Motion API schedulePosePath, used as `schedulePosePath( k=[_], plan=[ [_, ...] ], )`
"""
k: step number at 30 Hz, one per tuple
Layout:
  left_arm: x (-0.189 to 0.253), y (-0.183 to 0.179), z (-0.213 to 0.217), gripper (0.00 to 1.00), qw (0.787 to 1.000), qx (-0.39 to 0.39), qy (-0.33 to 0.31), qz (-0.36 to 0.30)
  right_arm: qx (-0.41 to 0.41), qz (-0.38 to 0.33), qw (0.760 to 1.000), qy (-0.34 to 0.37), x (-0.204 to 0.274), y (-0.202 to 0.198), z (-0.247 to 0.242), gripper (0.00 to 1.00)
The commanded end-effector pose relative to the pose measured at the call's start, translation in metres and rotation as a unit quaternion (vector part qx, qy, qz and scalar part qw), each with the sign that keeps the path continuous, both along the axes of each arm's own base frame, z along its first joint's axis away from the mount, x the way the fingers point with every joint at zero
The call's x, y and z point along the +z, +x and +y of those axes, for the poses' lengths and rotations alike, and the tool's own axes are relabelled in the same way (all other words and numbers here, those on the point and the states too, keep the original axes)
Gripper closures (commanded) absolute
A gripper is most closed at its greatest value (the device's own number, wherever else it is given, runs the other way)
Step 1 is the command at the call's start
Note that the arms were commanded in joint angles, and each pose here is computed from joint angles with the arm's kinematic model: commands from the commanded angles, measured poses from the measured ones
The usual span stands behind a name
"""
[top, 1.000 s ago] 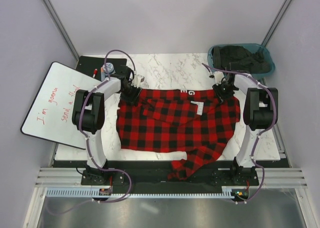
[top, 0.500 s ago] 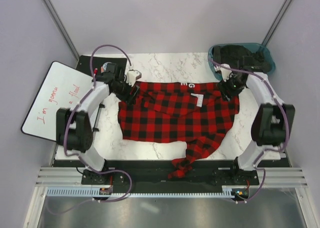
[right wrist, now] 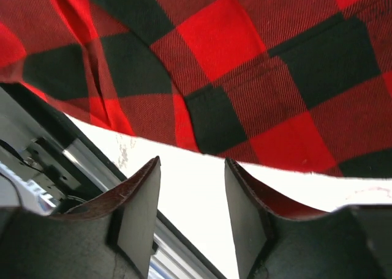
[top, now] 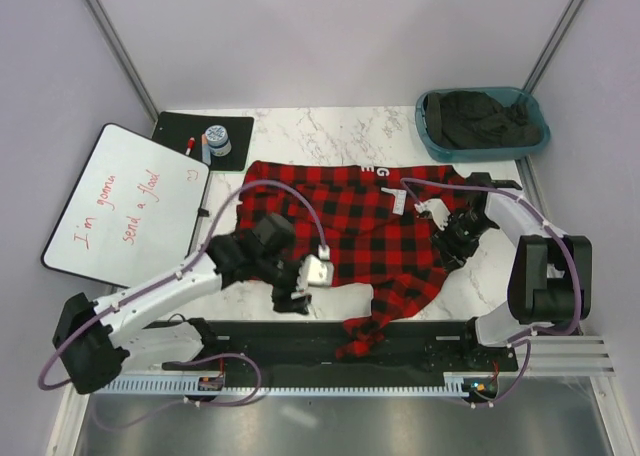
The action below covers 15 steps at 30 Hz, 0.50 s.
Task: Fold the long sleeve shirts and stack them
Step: Fold the shirt
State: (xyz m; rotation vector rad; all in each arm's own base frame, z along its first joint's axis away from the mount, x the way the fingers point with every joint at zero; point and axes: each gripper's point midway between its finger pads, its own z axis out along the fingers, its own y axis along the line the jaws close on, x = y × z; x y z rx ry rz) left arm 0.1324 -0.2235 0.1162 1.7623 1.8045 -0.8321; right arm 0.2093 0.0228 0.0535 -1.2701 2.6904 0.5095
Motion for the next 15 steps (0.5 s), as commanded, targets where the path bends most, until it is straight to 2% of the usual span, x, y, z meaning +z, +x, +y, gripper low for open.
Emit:
schedulePosePath(
  k=[1, 2, 3, 5, 6, 7, 8, 10, 11, 14, 15],
  plan=[
    [0.033, -0.042, -0.062, 0.25, 0.976, -0.160, -0.075, -0.124, -0.027, -0.004, 0.999, 0.041, 0.002, 0.032, 0.016, 0.47],
    [0.035, -0.070, -0.073, 0.25, 0.959, -0.229, -0.083, -0.147, -0.039, 0.004, 0.998, 0.043, 0.001, 0.035, 0.017, 0.49],
    [0.031, -0.079, -0.080, 0.25, 0.936, -0.288, -0.085, -0.184, -0.044, 0.022, 0.998, 0.045, -0.004, 0.036, 0.018, 0.49],
    [0.026, -0.112, -0.086, 0.24, 0.899, -0.377, -0.081, -0.209, -0.052, 0.021, 0.997, 0.052, -0.002, 0.046, 0.021, 0.50],
    [0.022, -0.118, -0.090, 0.24, 0.872, -0.420, -0.084, -0.237, -0.061, 0.030, 0.996, 0.053, -0.004, 0.048, 0.022, 0.50],
    [0.011, -0.124, -0.093, 0.24, 0.857, -0.449, -0.073, -0.241, -0.064, 0.026, 0.996, 0.054, -0.001, 0.054, 0.022, 0.50],
    [0.008, -0.134, -0.098, 0.24, 0.824, -0.492, -0.076, -0.271, -0.068, 0.031, 0.996, 0.058, -0.001, 0.056, 0.024, 0.50],
    [-0.009, -0.140, -0.104, 0.24, 0.793, -0.535, -0.062, -0.285, -0.075, 0.028, 0.995, 0.061, 0.003, 0.063, 0.025, 0.50],
    [-0.013, -0.143, -0.110, 0.24, 0.769, -0.557, -0.058, -0.308, -0.077, 0.030, 0.995, 0.062, 0.003, 0.065, 0.025, 0.50],
    [-0.036, -0.139, -0.129, 0.23, 0.734, -0.587, -0.026, -0.340, -0.078, 0.035, 0.994, 0.066, 0.005, 0.068, 0.027, 0.49],
    [-0.041, -0.136, -0.134, 0.23, 0.731, -0.589, -0.018, -0.345, -0.078, 0.035, 0.994, 0.067, 0.005, 0.069, 0.027, 0.49]
  ],
)
